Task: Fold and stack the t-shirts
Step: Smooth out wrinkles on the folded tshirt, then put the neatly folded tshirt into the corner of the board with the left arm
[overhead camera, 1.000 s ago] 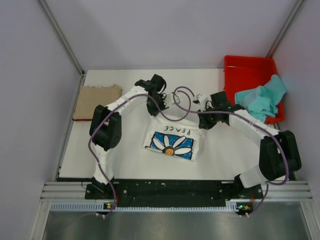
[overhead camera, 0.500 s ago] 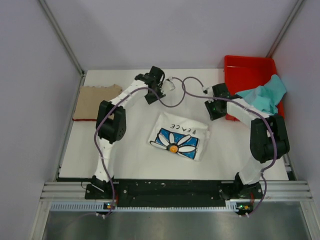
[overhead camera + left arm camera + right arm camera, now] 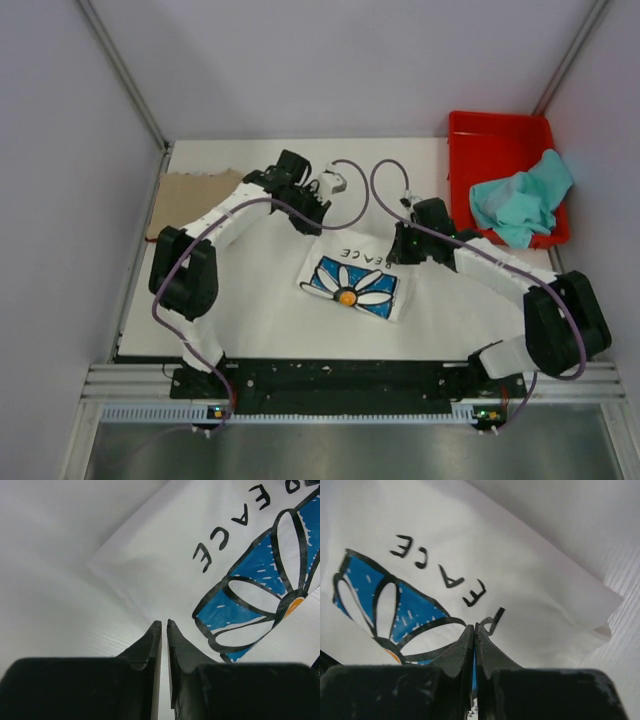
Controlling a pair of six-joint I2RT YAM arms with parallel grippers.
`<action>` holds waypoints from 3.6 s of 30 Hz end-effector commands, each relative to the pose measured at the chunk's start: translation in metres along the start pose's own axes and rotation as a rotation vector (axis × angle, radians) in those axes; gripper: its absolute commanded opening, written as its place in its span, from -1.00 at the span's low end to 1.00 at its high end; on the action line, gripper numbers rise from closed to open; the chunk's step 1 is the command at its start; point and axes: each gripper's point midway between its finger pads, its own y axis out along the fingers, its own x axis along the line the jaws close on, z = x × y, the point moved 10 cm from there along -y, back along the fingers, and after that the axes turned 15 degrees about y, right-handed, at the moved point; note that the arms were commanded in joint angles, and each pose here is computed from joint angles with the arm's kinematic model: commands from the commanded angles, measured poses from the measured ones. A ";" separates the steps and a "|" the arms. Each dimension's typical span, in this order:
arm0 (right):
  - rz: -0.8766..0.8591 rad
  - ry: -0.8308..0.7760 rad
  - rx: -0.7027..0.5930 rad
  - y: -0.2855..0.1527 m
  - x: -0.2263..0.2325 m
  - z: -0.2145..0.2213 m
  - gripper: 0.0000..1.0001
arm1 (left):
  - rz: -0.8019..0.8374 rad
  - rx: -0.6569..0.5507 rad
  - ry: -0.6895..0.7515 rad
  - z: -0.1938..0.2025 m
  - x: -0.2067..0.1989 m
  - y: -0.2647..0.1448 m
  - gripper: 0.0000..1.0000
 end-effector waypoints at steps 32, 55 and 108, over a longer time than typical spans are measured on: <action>-0.010 0.285 0.134 -0.016 -0.023 0.047 -1.00 | 0.432 -0.076 -0.213 0.030 -0.075 0.056 -0.57; 0.273 0.380 0.000 -0.033 -0.077 0.002 0.27 | 0.095 -0.150 -0.485 0.011 -0.023 0.014 0.18; 0.308 0.134 -0.034 -0.055 -0.078 -0.025 0.97 | -0.486 0.321 -0.292 0.086 0.130 -0.146 -1.00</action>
